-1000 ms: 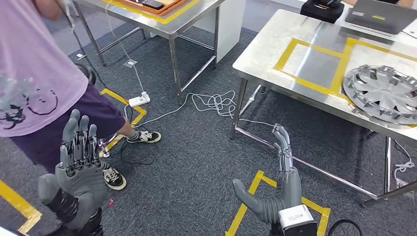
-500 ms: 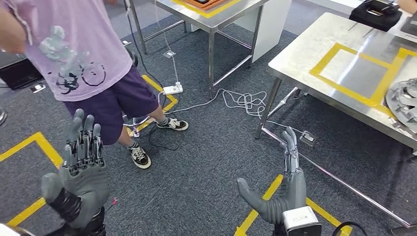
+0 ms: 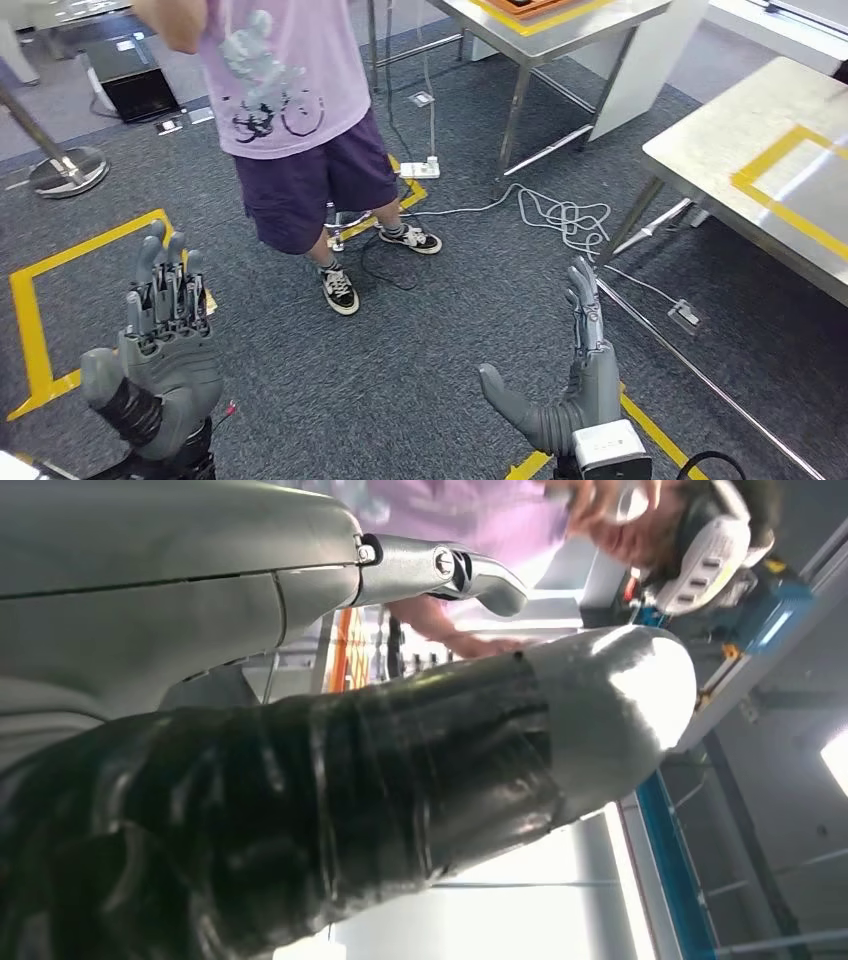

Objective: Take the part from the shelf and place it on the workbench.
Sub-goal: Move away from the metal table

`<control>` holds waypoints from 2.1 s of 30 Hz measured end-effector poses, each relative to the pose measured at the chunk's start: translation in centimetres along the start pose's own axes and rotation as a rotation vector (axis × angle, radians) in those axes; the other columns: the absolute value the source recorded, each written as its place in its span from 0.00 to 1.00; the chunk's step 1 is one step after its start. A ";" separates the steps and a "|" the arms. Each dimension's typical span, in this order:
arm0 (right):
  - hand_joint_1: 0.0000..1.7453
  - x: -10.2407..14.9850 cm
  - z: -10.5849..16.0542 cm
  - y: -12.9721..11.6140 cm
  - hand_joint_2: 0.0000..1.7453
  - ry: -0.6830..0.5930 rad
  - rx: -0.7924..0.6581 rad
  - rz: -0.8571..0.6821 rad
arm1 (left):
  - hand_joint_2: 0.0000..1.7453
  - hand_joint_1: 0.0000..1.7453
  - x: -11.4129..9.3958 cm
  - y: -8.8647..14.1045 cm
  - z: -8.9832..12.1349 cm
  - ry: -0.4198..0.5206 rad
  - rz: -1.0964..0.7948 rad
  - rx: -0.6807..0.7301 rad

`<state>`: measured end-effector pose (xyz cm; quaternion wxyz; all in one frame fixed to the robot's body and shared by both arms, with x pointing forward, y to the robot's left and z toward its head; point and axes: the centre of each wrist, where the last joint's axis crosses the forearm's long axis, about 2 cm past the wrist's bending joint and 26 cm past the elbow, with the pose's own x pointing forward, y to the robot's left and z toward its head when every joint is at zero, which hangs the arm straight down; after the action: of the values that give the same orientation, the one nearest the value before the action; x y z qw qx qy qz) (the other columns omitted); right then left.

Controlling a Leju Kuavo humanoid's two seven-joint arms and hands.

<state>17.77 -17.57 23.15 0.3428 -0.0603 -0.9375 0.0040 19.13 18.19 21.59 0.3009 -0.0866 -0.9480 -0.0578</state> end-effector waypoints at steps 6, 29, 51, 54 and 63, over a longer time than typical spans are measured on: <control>0.00 0.0 0.0 0.0 1.00 -0.028 0.003 0.013 | 0.00 0.00 -0.2 0.4 -0.3 -0.004 0.008 -0.002; 0.00 0.1 -0.2 0.2 1.00 -0.035 -0.002 0.018 | 0.00 0.00 -0.5 0.9 -0.6 -0.020 -0.009 -0.014; 0.00 0.2 -0.3 0.3 1.00 -0.040 -0.006 0.018 | 0.00 0.00 -0.7 1.1 -0.4 -0.010 -0.017 -0.017; 0.00 0.2 -0.3 0.3 1.00 -0.044 -0.008 0.011 | 0.00 0.00 -0.7 1.1 -0.5 -0.014 -0.017 -0.017; 0.00 0.1 -0.3 0.3 1.00 -0.047 -0.013 0.002 | 0.00 0.00 -0.7 1.1 -0.5 -0.015 -0.018 -0.016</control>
<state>17.88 -17.30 23.46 0.3205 -0.0632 -0.9451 -0.0003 20.21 19.08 21.65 0.2924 -0.0809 -0.9505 -0.0673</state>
